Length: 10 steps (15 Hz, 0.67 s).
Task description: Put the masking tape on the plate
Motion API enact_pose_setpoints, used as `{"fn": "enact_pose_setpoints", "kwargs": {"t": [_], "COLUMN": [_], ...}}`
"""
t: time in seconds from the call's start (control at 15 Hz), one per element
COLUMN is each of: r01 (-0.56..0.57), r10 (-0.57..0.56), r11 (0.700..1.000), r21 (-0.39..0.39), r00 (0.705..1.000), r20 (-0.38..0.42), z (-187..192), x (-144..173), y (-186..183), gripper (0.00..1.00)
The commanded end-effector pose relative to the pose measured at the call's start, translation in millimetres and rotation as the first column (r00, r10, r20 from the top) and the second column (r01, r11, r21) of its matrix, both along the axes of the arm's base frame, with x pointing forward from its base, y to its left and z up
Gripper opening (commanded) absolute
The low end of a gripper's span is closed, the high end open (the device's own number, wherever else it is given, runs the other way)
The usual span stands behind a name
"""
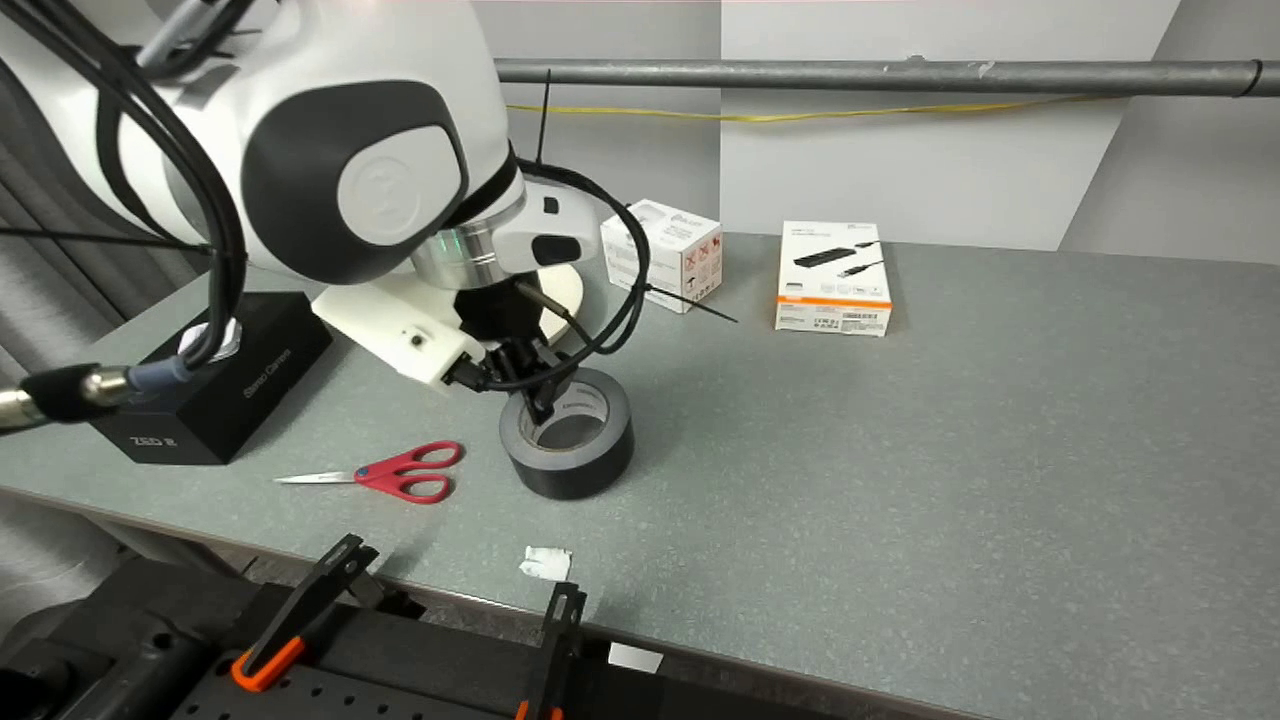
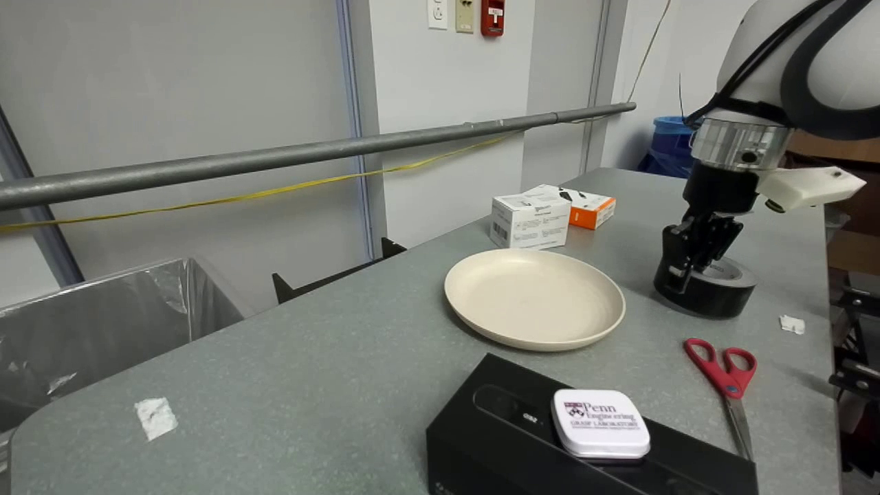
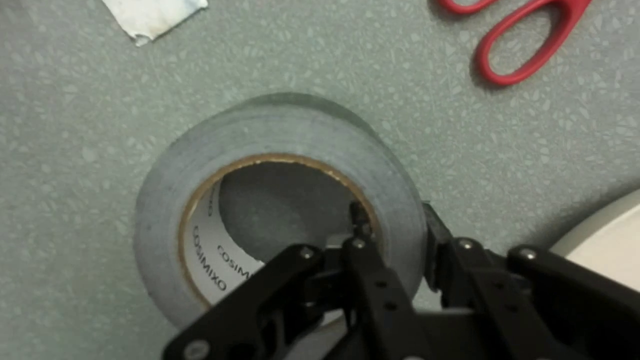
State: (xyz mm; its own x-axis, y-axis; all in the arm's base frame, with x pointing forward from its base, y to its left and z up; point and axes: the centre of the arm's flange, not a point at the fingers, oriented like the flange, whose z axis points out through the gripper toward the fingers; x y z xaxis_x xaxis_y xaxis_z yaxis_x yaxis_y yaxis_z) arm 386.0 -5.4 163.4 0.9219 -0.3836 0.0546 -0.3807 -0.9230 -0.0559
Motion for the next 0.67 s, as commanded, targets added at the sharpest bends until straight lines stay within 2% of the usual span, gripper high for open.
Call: {"fn": "enact_pose_setpoints", "kwargs": {"t": [0.0, 0.33, 0.53, 0.6], "r01": [-0.093, -0.237, -0.275, -0.26], "r10": [0.095, 0.245, 0.279, 0.266], "r11": [0.995, 0.969, 0.96, 0.964], "r21": [-0.027, -0.063, -0.052, -0.053], "r00": [0.99, 0.945, 0.936, 0.94], "r20": [0.106, 0.215, 0.214, 0.215], "z": [46, 94, 106, 92], "x": [-3, 38, 68, 47], "y": [35, 89, 99, 88], "gripper": [0.06, 0.06, 0.06, 0.26]}}
